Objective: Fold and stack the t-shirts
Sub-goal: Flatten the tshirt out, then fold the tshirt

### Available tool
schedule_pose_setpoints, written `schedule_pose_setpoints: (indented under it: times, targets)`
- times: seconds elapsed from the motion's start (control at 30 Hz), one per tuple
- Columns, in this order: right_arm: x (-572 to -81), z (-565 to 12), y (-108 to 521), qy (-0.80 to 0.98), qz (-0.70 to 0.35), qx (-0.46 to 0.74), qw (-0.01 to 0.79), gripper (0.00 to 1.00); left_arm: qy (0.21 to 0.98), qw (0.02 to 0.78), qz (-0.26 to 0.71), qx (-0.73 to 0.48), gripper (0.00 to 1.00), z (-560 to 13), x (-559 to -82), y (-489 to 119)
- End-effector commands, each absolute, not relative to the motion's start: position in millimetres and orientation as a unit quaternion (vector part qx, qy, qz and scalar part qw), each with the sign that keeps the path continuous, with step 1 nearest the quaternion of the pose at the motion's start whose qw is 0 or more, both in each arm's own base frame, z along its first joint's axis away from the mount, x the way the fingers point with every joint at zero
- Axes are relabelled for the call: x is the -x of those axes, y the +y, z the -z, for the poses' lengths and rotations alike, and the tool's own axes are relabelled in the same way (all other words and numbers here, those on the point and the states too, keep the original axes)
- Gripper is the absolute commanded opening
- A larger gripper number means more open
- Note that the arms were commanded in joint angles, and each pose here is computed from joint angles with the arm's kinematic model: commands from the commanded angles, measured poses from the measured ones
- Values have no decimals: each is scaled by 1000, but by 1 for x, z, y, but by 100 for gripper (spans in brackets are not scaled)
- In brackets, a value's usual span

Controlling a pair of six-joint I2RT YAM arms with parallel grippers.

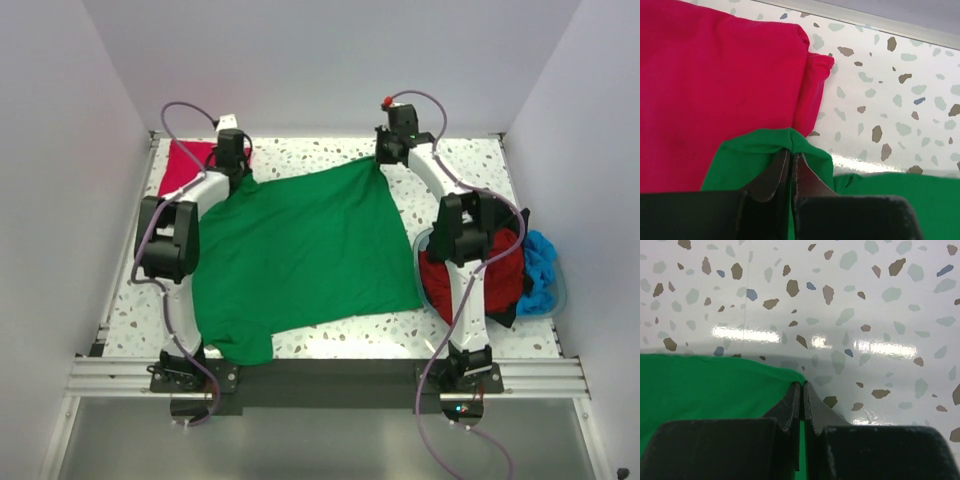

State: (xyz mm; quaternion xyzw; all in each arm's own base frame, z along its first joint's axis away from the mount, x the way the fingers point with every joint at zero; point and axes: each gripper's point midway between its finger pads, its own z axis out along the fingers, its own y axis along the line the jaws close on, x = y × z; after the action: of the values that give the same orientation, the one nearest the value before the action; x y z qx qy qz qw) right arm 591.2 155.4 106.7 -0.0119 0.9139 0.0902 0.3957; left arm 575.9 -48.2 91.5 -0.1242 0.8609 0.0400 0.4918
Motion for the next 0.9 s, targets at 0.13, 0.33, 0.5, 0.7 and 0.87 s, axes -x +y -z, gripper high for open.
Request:
schedule_pose_setpoints:
  times: [0.13,0.33,0.5,0.7,0.87]
  targets:
    - [-581,-157,157,891,-113,52,436,0,806,563,-34,179,0,-168,-547,-28]
    - [-559,-161,154,889,-109,91,436,0,816,540,-21,206,0,-151,-507,-25]
    - [-541,-162,154,888,-113,126,428,0,823,518,-21,234,0,-135,-467,-19]
    - [-523,-166,149,891,-106,131,422,0,835,487,-13,256,0,-126,-422,-16]
    - [-506,-169,139,890,-88,156,419,0,845,448,-25,289,0,-105,-380,-8]
